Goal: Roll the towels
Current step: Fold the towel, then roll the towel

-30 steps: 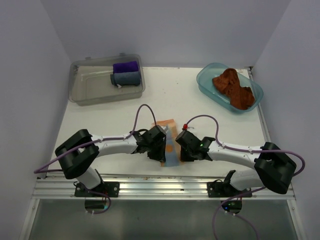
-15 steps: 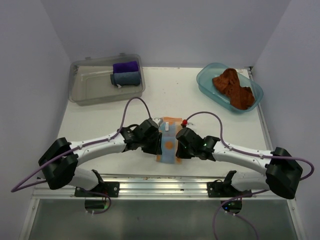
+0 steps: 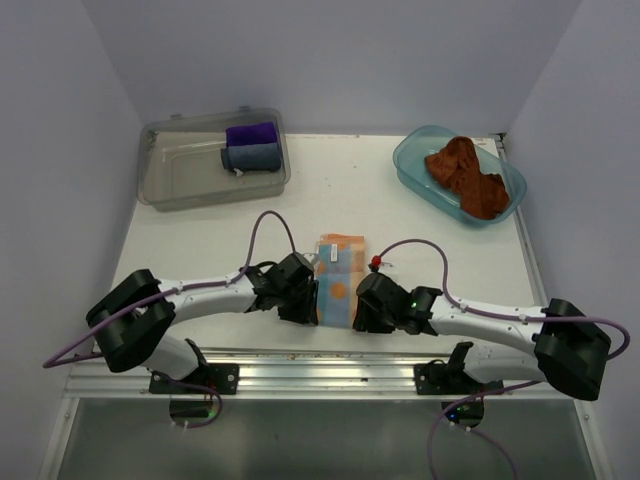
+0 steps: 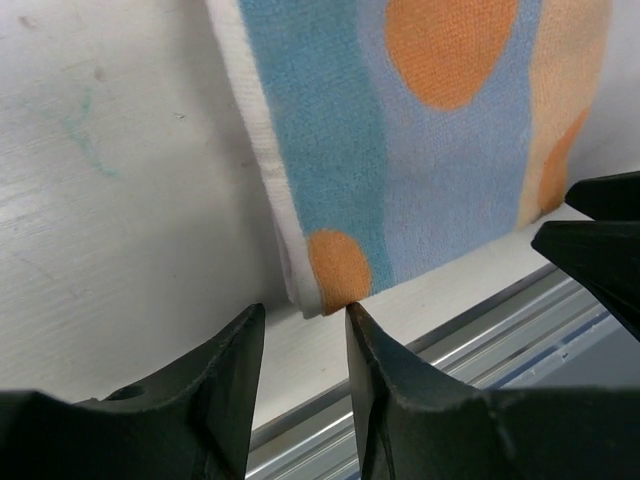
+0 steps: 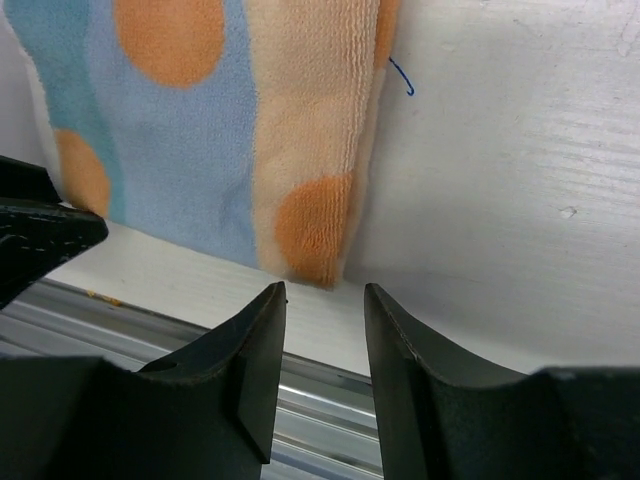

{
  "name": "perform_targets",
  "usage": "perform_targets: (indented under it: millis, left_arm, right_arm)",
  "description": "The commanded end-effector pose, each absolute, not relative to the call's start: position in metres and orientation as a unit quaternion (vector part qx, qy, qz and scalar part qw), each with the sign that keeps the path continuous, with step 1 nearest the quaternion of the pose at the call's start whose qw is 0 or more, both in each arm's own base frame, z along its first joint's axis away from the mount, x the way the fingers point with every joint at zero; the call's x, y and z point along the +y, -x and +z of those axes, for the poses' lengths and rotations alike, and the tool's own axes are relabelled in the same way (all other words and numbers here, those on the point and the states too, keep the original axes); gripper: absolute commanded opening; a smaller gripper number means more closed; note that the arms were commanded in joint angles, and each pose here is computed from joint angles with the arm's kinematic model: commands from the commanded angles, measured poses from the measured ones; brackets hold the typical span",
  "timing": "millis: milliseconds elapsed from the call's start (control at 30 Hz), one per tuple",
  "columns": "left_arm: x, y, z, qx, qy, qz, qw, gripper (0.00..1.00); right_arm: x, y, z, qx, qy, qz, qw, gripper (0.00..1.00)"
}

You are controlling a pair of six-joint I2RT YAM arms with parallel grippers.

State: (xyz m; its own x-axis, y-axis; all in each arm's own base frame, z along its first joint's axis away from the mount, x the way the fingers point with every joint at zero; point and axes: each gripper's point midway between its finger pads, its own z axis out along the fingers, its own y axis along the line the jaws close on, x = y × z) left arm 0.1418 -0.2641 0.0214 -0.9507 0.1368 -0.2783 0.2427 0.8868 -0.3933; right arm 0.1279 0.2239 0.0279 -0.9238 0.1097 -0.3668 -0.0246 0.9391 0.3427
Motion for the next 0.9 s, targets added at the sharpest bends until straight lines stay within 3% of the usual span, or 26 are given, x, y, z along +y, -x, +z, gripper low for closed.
perform_targets:
  millis: [0, 233, 567, 867]
  left_arm:
    - [-0.274, -0.144, 0.017, 0.959, -0.091, -0.239, 0.125, 0.42]
    - [-0.275, -0.145, 0.014, 0.960, -0.083, -0.238, 0.125, 0.33]
    - [-0.274, -0.148, 0.019, 0.962, -0.072, -0.230, 0.127, 0.00]
    - [-0.281, -0.163, 0.059, 0.958, -0.057, -0.237, 0.154, 0.00]
  right_arm:
    - [0.231, -0.133, 0.026, 0.960, -0.042, 0.187, 0.204, 0.41]
    - [0.236, -0.136, 0.021, 0.960, -0.037, 0.186, 0.204, 0.31]
    - [0.230, -0.141, 0.028, 0.959, -0.045, 0.173, 0.219, 0.00]
    - [0.228, -0.151, 0.053, 0.955, -0.037, 0.165, 0.246, 0.00]
